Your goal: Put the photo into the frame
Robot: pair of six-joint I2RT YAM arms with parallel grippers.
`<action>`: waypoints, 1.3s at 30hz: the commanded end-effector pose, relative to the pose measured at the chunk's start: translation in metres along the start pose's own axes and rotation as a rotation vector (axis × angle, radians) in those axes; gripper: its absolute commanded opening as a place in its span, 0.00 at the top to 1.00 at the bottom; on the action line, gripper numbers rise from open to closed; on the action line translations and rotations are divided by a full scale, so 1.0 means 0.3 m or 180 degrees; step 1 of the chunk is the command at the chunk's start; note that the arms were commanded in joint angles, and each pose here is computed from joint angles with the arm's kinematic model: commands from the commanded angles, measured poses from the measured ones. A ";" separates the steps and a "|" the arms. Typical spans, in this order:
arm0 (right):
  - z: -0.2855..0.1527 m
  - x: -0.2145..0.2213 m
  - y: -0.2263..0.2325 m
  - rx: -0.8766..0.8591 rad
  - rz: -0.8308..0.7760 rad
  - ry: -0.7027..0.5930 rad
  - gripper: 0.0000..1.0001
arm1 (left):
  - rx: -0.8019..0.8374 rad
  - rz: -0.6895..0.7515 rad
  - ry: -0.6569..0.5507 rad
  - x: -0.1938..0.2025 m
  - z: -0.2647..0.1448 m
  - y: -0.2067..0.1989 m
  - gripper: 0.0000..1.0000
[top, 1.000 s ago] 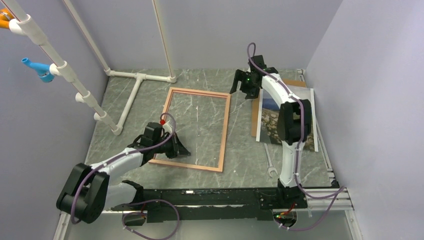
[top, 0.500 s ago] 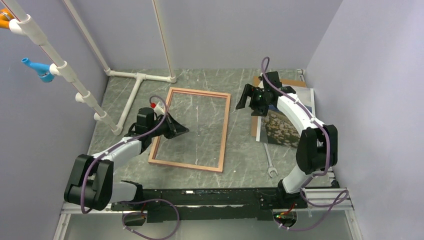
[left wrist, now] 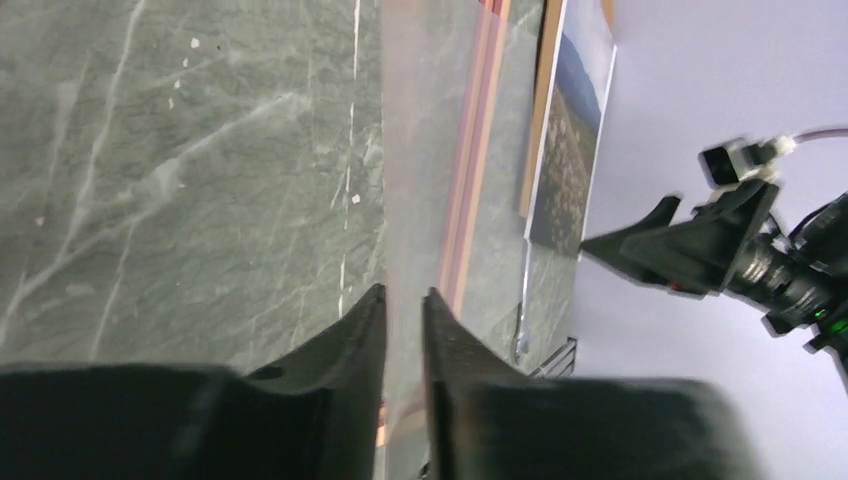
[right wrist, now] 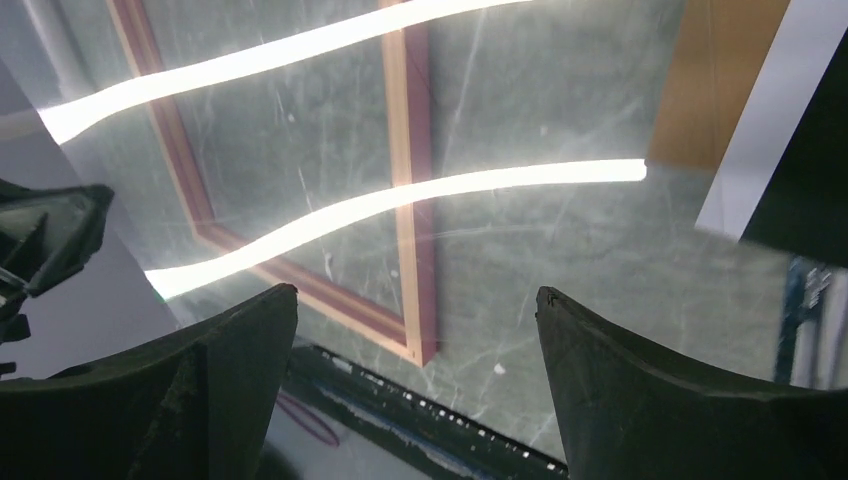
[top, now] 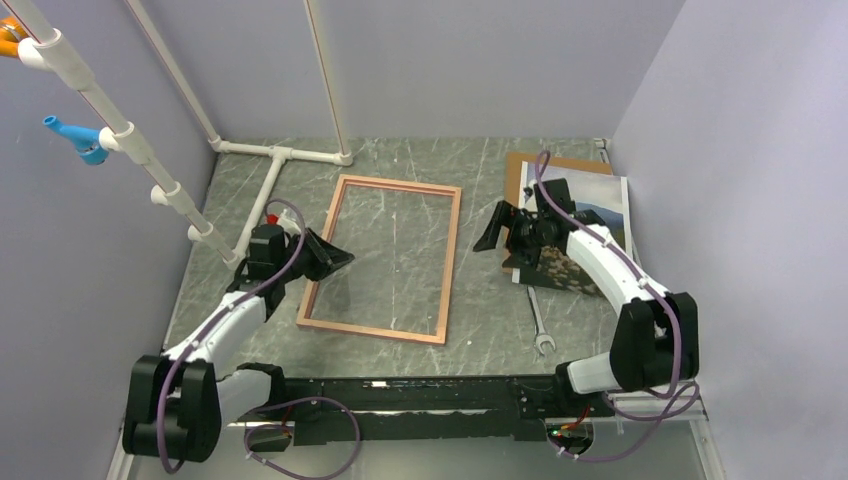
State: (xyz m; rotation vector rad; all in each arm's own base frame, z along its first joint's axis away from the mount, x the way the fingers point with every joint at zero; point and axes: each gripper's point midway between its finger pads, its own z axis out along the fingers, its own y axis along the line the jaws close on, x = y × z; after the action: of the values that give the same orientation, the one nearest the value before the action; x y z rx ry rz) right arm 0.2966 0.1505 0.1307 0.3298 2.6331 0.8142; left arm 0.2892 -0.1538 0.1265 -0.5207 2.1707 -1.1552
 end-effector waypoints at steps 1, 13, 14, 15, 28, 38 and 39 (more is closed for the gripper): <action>-0.024 0.098 0.044 -0.0335 0.0261 0.0081 0.09 | -0.0194 0.0216 -0.0237 -0.039 -0.048 0.009 0.63; 0.028 0.527 0.060 -0.0341 0.0548 0.0886 0.09 | -0.0856 0.0547 -0.0104 0.005 -0.128 0.132 0.24; 0.033 0.537 0.061 -0.0364 0.0613 0.0896 0.09 | -0.0855 0.0579 -0.0113 0.001 -0.132 0.126 0.24; 0.040 0.550 0.054 -0.0366 0.0687 0.0909 0.09 | -0.0844 0.0609 -0.0114 -0.003 -0.136 0.117 0.24; 0.134 0.545 -0.023 -0.0328 0.1186 0.0568 0.11 | -0.0260 0.0837 -0.0018 -0.033 -0.159 -0.084 0.25; 0.149 0.164 -0.099 -0.0184 0.1073 -0.0114 0.11 | -0.0213 0.0789 0.0100 0.006 -0.169 -0.077 0.26; 0.140 0.112 -0.106 -0.0159 0.1032 -0.0179 0.11 | -0.0218 0.0789 0.0110 0.009 -0.171 -0.075 0.26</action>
State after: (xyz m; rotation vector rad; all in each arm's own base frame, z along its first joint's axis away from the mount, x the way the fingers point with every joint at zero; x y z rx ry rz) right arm 0.2177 0.1821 0.0428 0.9038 2.6750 1.0151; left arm 0.2571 -0.1354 0.1566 -0.2855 2.2600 -0.9423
